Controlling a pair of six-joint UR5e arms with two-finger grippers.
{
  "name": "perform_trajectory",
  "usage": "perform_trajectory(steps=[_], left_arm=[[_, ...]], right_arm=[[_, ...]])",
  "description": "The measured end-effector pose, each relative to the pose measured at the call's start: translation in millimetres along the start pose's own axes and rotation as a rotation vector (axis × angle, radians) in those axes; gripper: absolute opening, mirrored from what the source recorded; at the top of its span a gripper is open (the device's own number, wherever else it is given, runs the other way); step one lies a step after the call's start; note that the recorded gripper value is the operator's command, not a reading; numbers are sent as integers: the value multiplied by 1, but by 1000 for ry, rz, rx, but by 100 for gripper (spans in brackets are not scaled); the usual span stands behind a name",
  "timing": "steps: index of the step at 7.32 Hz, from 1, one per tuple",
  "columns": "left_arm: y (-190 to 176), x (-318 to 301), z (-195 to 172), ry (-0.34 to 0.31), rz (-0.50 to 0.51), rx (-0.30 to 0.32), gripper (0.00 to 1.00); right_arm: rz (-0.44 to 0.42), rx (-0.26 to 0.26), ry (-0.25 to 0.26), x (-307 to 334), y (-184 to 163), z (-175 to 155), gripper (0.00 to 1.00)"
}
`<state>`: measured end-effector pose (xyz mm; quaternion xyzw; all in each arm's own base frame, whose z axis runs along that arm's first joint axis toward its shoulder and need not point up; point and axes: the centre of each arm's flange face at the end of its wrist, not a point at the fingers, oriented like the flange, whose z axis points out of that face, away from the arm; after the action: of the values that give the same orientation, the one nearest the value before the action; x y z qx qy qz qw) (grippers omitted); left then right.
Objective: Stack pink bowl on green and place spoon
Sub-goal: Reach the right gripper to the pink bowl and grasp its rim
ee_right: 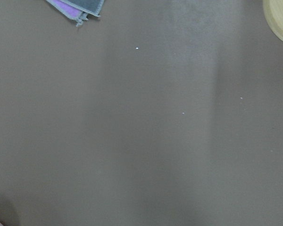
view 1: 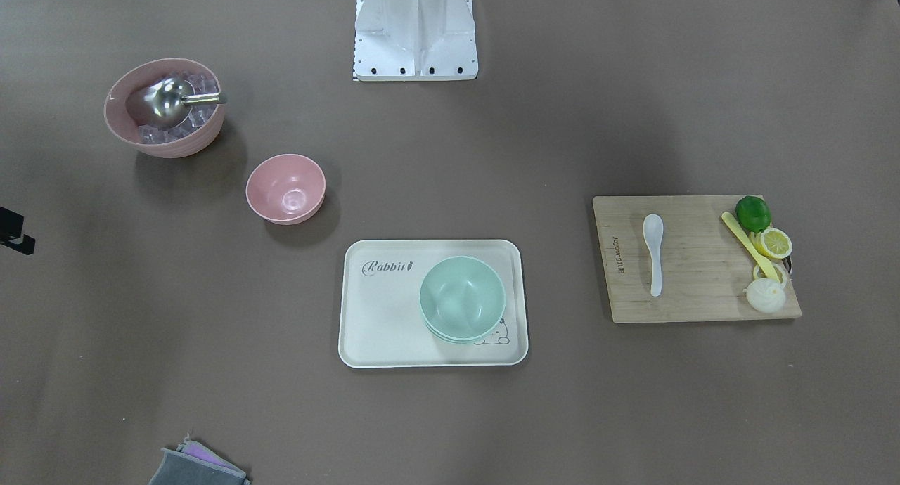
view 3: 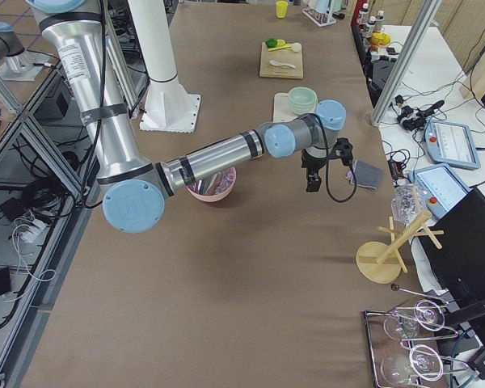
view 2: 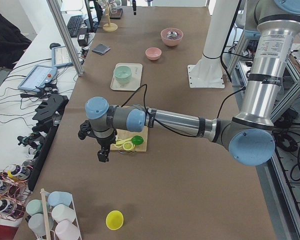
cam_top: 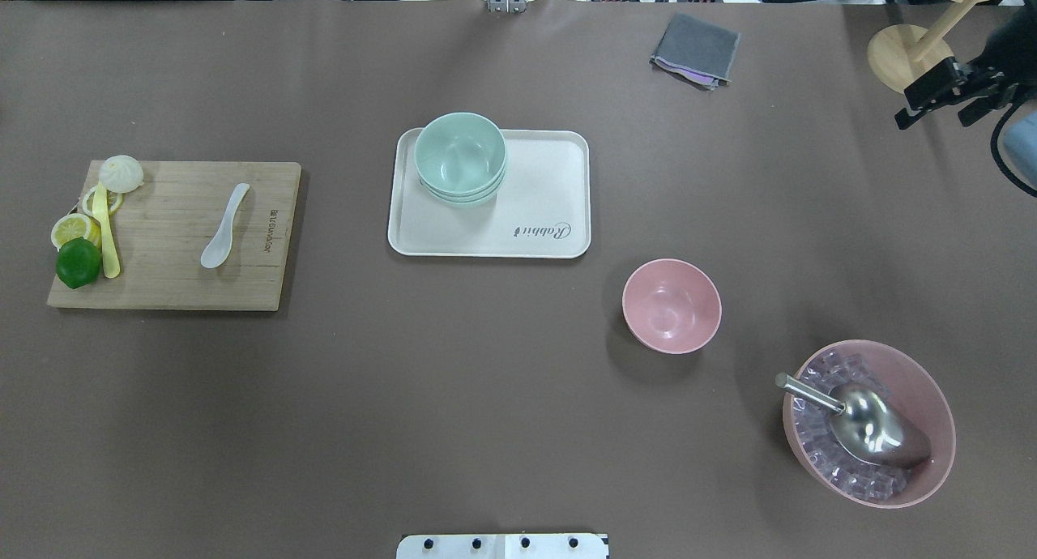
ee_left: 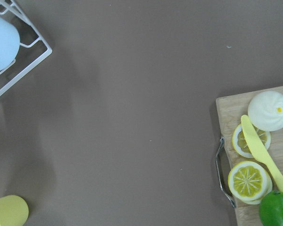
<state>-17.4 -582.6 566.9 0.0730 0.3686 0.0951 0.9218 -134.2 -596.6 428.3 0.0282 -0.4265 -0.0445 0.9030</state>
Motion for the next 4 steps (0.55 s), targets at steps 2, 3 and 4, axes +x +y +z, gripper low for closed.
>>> perform_trajectory(steps=[2,3,4], left_arm=[[-7,13,8,7,31,-3,98],[-15,26,13,11,56,-7,98],[-26,42,20,15,82,-17,98]], right_arm=[[-20,33,-20,-38,-4,20,100],[-89,57,-52,-56,-1,40,100],[-151,81,-88,-77,5,59,100]])
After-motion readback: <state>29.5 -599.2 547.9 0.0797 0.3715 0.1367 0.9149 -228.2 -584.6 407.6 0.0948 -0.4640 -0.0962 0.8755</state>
